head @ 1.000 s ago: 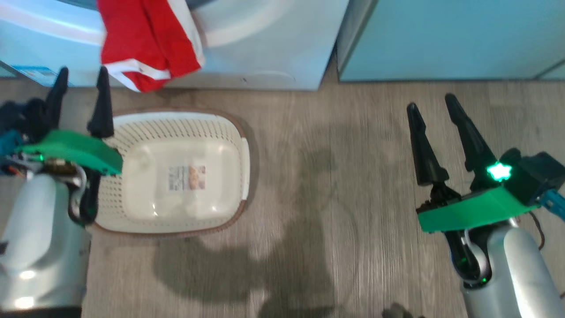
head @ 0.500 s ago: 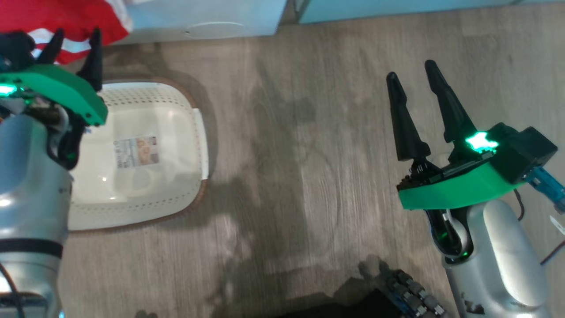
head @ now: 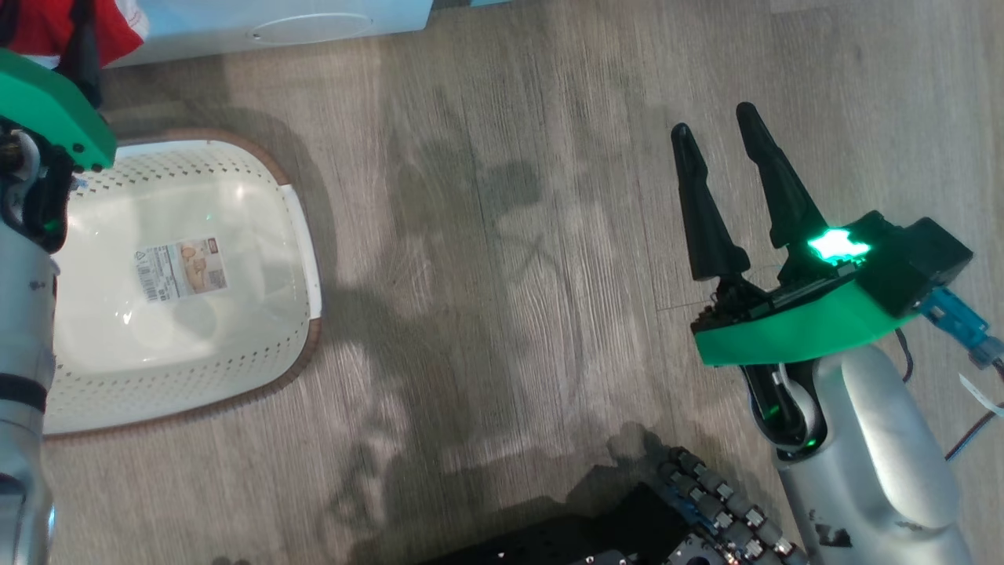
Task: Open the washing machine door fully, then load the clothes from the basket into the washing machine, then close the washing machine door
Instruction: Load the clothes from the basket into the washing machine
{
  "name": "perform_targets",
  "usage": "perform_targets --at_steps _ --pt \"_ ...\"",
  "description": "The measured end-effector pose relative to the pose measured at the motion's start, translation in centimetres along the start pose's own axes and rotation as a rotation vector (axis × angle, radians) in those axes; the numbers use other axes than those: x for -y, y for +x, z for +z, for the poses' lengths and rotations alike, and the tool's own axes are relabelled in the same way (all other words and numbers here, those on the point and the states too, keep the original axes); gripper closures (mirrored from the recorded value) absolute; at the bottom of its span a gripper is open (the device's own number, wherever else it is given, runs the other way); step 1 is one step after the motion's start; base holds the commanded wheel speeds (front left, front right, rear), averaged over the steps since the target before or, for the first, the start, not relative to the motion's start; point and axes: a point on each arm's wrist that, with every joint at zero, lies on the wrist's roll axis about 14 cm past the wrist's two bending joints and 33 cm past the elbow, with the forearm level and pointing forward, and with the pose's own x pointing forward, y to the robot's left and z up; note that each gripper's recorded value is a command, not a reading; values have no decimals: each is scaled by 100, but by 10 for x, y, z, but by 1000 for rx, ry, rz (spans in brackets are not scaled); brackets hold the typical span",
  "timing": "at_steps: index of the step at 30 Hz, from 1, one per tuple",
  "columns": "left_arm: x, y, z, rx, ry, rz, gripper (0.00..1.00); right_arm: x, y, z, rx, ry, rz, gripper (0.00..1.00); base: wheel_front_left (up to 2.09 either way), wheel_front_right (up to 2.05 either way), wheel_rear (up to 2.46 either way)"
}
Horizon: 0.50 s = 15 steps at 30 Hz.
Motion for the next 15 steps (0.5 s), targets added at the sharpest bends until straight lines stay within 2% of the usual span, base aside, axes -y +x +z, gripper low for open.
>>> perform_targets --at_steps 2,3,4,5,15 --pt "4 2 0 1 3 -11 0 0 0 1 3 5 -2 0 0 0 0" --pt "5 3 -1 -4 -1 -13 8 1 0 0 2 6 -3 0 0 0 0" --pt "6 3 -2 -13 2 -16 50 1 0 0 1 5 -3 0 0 0 0" --pt "6 4 -2 -15 2 -17 100 1 0 1 3 5 -3 0 0 0 0" --pt "-9 -4 0 -55 34 19 100 0 3 11 35 13 -1 0 0 0 0"
